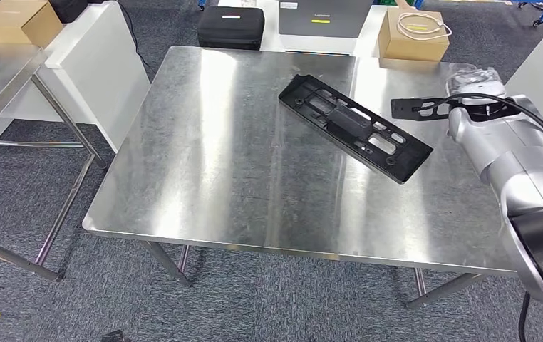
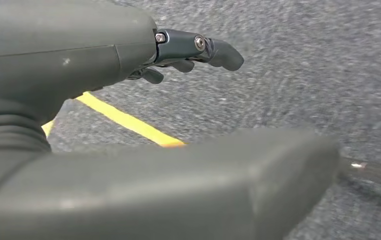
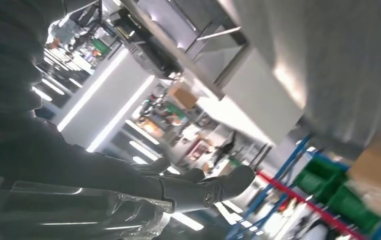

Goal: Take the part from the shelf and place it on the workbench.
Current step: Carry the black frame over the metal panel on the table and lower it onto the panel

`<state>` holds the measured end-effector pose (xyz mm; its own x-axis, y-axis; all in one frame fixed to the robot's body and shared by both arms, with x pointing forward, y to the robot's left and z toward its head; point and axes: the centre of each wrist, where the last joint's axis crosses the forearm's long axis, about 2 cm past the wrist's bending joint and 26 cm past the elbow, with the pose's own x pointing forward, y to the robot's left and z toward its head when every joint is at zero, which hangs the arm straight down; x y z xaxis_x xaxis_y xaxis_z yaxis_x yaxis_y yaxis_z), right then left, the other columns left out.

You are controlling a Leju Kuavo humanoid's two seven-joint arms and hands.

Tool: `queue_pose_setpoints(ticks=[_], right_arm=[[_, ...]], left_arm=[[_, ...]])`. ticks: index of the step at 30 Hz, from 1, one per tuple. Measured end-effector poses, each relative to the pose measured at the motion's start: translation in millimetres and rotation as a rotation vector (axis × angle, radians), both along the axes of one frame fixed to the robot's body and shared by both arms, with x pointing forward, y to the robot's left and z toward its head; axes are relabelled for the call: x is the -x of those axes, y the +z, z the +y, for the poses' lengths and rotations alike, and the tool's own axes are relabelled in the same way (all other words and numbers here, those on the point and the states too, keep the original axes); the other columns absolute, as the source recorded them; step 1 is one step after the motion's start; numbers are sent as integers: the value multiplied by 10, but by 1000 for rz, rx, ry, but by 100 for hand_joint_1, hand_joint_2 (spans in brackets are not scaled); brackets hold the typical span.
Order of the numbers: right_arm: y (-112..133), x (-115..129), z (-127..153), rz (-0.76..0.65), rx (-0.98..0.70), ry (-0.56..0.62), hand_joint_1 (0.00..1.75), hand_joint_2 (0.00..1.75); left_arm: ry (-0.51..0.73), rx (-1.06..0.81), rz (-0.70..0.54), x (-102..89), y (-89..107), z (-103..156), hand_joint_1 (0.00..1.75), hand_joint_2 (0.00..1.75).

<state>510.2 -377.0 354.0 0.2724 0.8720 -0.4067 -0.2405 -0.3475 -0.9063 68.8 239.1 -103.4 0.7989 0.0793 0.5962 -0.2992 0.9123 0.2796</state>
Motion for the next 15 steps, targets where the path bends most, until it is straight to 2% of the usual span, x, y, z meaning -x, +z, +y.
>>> queue_pose_setpoints(ticks=[10, 15], right_arm=[[47, 17, -136, -87, -3, -42, 0, 175], [199, 19, -228, -167, -1, -59, 0, 175]], left_arm=[[-18, 8, 33, -1, 1, -9, 0, 0], [-50, 22, 40, -10, 4, -30, 0, 0]])
